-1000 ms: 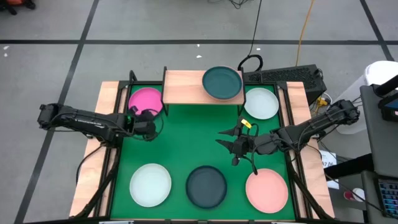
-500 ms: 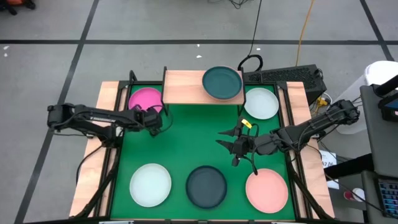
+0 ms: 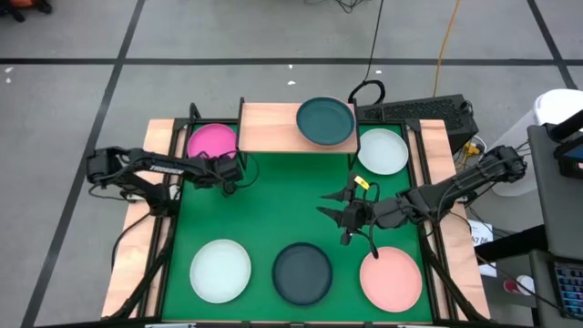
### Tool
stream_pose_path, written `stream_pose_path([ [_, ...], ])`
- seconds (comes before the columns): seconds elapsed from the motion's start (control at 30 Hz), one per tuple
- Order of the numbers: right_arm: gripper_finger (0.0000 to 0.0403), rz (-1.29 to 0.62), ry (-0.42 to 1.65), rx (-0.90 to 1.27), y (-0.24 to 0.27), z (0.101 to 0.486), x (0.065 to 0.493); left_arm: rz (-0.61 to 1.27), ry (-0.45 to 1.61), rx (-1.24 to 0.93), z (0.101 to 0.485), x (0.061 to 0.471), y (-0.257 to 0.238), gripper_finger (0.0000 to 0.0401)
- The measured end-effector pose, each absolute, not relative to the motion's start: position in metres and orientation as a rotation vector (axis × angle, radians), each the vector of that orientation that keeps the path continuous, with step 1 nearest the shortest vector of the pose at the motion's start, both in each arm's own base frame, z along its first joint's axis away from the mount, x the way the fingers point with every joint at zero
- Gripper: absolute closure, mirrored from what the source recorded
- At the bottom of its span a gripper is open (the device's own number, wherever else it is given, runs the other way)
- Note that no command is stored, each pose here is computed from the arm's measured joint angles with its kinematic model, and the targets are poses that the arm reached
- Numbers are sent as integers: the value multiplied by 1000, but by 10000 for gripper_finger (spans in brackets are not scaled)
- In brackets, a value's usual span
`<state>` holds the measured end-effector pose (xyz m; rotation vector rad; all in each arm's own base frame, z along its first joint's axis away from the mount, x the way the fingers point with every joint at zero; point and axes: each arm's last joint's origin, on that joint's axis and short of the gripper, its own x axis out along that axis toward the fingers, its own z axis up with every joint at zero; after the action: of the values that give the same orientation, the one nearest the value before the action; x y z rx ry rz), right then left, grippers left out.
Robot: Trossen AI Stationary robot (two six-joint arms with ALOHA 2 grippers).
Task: Place and stack plates onto a shelf
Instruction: Stack the pink plate on the dark green plate on the shelf
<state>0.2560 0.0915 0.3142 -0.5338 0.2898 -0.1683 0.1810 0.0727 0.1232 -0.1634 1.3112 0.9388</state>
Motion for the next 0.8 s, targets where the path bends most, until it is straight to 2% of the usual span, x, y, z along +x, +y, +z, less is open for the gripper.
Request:
stream_pose_path([
  [0.17,270,-166,289,-533,92,314,256,922,1322,-149,122,181,70,386],
  [0.23,270,-167,289,-532,92,314,256,917,1322,-145,122,181,68,395],
  [0.5,271,-168,288,-526,92,314,256,881,1337,-130,142,185,42,398],
  [0.67,271,-168,287,-524,92,314,256,859,1234,-101,165,190,28,399],
  [0.8,270,-170,283,-515,92,315,256,900,1213,-75,169,187,34,379],
])
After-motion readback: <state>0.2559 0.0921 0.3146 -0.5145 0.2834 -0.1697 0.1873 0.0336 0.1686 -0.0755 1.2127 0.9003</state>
